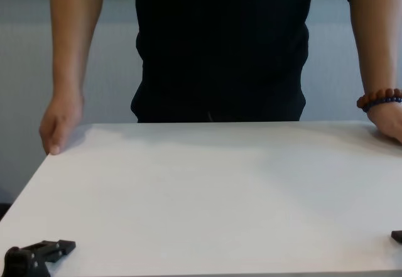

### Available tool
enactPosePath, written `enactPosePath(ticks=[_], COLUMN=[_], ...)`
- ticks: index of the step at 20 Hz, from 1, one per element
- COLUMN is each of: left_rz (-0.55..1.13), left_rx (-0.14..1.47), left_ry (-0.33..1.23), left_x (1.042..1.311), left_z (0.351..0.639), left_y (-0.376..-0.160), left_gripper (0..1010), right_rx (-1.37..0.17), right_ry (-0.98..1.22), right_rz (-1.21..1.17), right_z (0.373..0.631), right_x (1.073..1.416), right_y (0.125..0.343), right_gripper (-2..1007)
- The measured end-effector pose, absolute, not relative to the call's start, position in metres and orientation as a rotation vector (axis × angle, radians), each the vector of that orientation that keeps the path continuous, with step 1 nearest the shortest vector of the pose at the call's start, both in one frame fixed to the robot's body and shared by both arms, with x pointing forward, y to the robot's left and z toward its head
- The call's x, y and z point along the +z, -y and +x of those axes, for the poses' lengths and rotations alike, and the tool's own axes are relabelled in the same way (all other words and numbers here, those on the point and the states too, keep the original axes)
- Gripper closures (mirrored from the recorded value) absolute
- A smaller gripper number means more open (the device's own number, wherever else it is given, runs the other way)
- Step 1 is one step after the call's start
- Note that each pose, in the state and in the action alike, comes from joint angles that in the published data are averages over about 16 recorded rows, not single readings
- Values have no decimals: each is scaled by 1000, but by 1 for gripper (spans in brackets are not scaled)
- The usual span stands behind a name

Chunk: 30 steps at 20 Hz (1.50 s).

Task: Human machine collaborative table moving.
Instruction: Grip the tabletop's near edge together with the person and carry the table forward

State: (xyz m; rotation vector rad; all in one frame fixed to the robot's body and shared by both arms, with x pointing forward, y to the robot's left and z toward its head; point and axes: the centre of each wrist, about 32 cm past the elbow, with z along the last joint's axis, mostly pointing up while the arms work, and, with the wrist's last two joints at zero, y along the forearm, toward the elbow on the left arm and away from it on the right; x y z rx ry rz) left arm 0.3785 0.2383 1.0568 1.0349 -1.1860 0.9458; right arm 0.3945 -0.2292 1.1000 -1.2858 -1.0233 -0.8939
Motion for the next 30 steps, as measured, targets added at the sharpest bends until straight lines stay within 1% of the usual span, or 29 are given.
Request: enactPosePath(ticks=[17,30], left_rz=[995,987], left_rx=[987,990], left_ry=[1250,1261], left_x=[1084,1089], left_z=[401,419], left_y=[-224,-211], left_gripper=[736,736], right_rx=[-922,-896], right_ry=[1084,1113], right_rz=[-1309,-1336], right_z=[419,437], right_x=[1128,1128], right_y=[232,243], right_gripper=[691,690])
